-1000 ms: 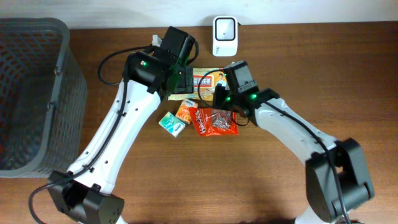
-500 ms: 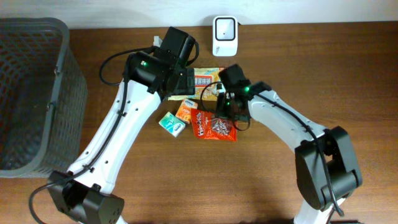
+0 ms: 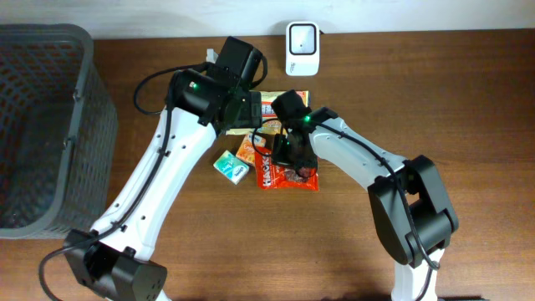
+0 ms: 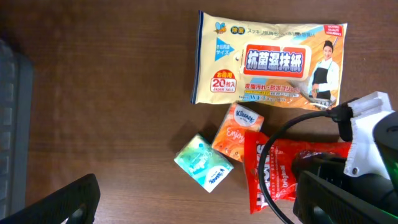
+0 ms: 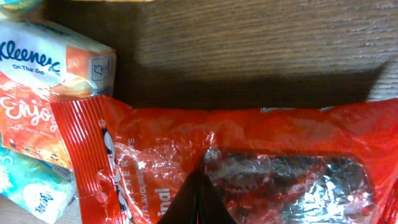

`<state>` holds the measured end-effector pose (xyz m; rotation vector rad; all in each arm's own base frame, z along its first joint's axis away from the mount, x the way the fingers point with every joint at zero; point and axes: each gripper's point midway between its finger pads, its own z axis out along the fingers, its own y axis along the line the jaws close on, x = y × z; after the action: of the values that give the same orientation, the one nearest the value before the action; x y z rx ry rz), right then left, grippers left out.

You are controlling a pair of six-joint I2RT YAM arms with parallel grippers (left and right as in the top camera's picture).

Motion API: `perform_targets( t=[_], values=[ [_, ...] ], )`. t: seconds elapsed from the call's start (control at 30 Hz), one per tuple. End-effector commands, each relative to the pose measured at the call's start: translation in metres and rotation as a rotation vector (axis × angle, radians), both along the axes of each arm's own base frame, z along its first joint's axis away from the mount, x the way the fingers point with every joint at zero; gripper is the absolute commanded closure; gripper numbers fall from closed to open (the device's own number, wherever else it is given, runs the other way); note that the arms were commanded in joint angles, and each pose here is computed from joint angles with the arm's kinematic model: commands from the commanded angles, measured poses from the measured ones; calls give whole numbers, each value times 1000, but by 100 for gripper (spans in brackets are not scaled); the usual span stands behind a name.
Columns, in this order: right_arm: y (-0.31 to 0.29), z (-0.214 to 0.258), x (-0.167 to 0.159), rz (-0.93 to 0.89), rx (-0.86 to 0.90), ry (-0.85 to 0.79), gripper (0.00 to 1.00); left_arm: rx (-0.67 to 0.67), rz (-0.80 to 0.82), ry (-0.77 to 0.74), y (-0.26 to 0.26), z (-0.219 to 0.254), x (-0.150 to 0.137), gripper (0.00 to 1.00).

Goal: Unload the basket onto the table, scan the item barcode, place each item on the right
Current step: 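Lower the right gripper onto the red bag and grasp it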

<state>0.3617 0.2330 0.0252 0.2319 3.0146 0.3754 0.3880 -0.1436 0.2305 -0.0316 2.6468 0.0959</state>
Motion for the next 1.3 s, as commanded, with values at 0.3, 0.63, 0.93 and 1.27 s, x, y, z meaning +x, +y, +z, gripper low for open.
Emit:
perform_targets(
  t=[0.3, 0.63, 0.93, 1.27],
  values=[
    [-53, 77, -11, -18, -32, 35, 69, 0, -8, 14, -2, -3, -2, 1],
    [-36, 33, -42, 65, -70, 104, 0, -2, -5, 10, -2, -3, -1, 1],
    [-45, 14, -35, 67, -156, 47, 21, 5, 2, 23, 3, -4, -2, 1],
    [-48, -30, -40, 46, -196, 133, 47, 13, 26, 39, 14, -6, -3, 0]
  ],
)
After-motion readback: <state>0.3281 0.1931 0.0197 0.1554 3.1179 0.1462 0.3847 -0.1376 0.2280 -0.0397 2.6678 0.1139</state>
